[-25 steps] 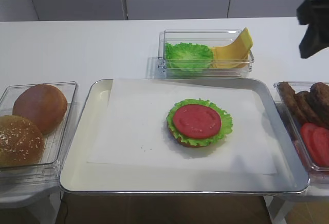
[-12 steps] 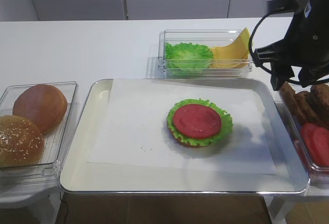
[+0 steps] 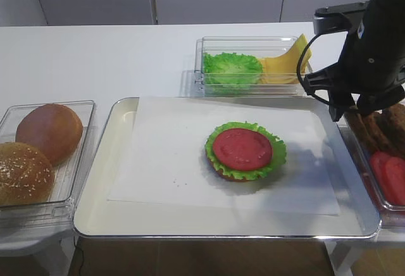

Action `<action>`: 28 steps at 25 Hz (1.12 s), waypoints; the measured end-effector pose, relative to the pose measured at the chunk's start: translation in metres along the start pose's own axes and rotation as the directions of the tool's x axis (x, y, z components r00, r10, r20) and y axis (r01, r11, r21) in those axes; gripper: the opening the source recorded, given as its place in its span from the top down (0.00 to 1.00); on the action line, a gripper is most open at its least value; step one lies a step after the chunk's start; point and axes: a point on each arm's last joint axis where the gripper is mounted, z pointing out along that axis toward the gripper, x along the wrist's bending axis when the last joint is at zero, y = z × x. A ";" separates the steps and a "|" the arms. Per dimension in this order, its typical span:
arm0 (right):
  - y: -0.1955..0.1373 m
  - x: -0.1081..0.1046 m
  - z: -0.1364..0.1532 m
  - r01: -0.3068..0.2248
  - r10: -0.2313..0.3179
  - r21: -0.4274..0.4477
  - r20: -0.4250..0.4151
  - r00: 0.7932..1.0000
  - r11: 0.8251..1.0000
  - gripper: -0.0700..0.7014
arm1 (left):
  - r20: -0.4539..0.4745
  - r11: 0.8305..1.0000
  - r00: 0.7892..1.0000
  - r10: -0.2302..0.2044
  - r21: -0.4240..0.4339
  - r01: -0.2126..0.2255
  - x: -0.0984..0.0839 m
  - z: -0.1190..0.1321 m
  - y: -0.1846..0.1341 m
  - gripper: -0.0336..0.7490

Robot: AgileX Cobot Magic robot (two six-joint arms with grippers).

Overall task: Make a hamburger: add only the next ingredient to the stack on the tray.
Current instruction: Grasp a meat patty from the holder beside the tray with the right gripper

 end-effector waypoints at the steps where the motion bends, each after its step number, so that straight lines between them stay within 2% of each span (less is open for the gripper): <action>1: 0.001 0.000 0.003 0.003 -0.003 0.006 0.003 1.000 1.000 0.48 | 0.000 1.000 1.000 0.000 0.000 0.000 0.000 0.000 0.000 0.41; 6: 0.002 0.000 0.007 0.019 -0.020 0.010 0.027 0.999 1.000 0.49 | 0.000 1.000 1.000 0.000 0.000 0.000 0.000 0.000 0.000 0.41; 12: 0.002 -0.002 0.007 0.027 -0.028 0.008 0.040 0.999 1.000 0.59 | 0.000 1.000 1.000 0.000 0.000 0.000 0.000 0.000 0.000 0.41; 25: 0.001 -0.001 0.013 0.029 -0.031 0.042 0.048 0.998 0.999 0.60 | 0.000 1.000 1.000 0.000 0.000 0.000 0.000 0.000 0.000 0.41; 28: 0.001 -0.001 0.013 0.025 -0.027 0.041 0.049 0.998 0.999 0.64 | 0.000 1.000 1.000 0.000 0.000 0.000 0.000 0.000 0.000 0.41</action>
